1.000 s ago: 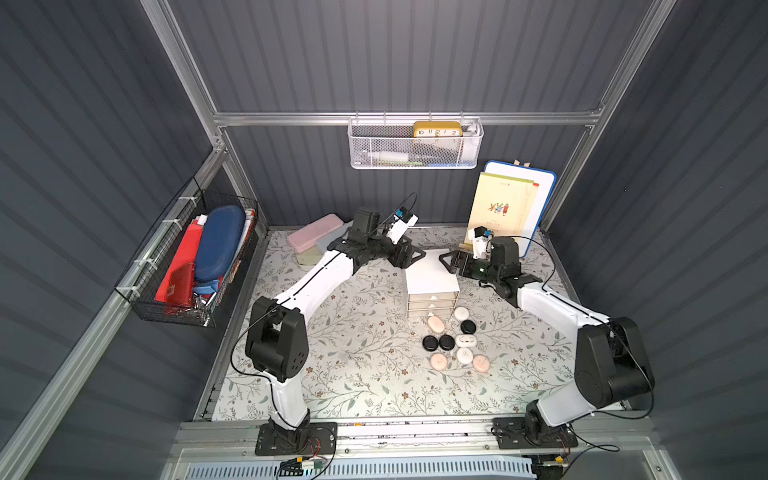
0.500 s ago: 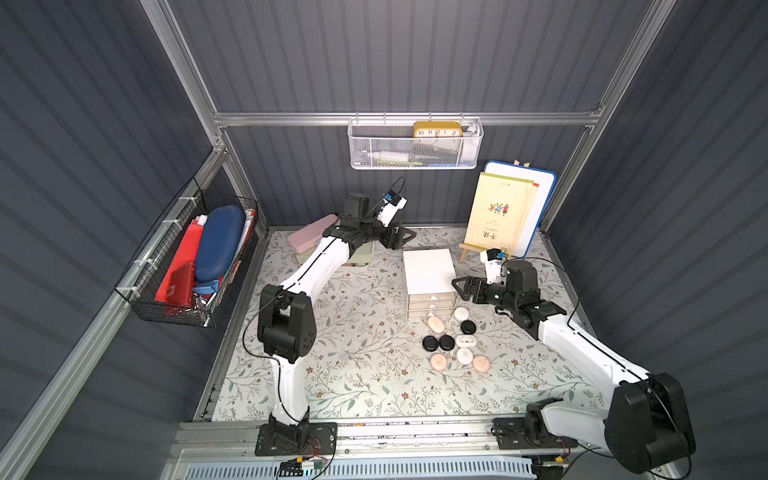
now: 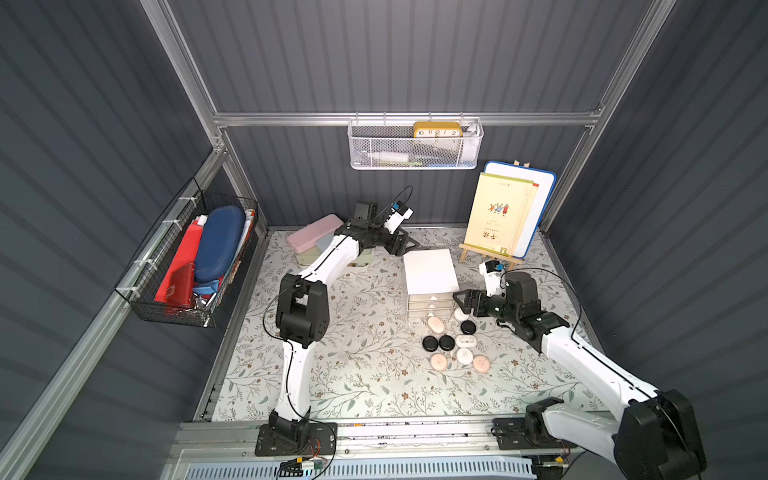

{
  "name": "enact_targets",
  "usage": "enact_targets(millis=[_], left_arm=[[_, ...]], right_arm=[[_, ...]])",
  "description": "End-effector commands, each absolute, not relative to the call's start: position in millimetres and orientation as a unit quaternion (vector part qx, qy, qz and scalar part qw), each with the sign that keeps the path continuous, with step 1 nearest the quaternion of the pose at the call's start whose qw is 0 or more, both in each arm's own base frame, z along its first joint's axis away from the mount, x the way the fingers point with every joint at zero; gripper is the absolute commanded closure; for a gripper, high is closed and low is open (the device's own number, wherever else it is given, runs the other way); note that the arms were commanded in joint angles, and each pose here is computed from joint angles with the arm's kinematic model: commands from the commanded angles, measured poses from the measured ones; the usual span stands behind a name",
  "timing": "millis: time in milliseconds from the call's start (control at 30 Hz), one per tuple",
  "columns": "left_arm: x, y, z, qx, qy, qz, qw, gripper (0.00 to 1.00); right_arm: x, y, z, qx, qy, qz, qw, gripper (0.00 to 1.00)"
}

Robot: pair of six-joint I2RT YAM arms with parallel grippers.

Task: Put the bluetooth earphones in the drawer according to color
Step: Adjust the storage box at the center of the board.

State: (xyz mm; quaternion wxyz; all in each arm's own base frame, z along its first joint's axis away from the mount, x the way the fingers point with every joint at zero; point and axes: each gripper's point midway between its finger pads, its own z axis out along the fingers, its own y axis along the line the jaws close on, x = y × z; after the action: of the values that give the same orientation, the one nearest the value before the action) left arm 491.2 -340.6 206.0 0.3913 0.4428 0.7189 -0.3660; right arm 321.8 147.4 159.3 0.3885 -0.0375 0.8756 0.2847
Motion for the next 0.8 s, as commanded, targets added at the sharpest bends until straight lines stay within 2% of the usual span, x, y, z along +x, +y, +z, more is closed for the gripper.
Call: enact_targets(millis=[0,200,300,467,767], left_arm=[[488.2,-343.9,198.4,0.457,0.713,-0.373,0.379,0.29],[481.7,-343.7,185.0,0.464,0.713,-0.38,0.364,0.3],[477.2,-344.4,181.0,0.465,0.71,-0.39,0.357,0.35],[474.6,-345.5,175.0,0.465,0.71,-0.397,0.349,0.39],[470.4,-344.8,161.2,0.466,0.717,-0.399,0.329,0.39]], right_arm=[[319.9,147.1,143.8,-0.035,0.885,0.276,0.372,0.2],[322.1,145.9,136.1,-0.036,0.888,0.267,0.373,0.24],[324.1,145.4,135.4,-0.04,0.889,0.262,0.374,0.27],[327.9,145.3,136.7,-0.046,0.886,0.257,0.383,0.27],[342.2,150.1,124.6,-0.047,0.887,0.259,0.379,0.28]])
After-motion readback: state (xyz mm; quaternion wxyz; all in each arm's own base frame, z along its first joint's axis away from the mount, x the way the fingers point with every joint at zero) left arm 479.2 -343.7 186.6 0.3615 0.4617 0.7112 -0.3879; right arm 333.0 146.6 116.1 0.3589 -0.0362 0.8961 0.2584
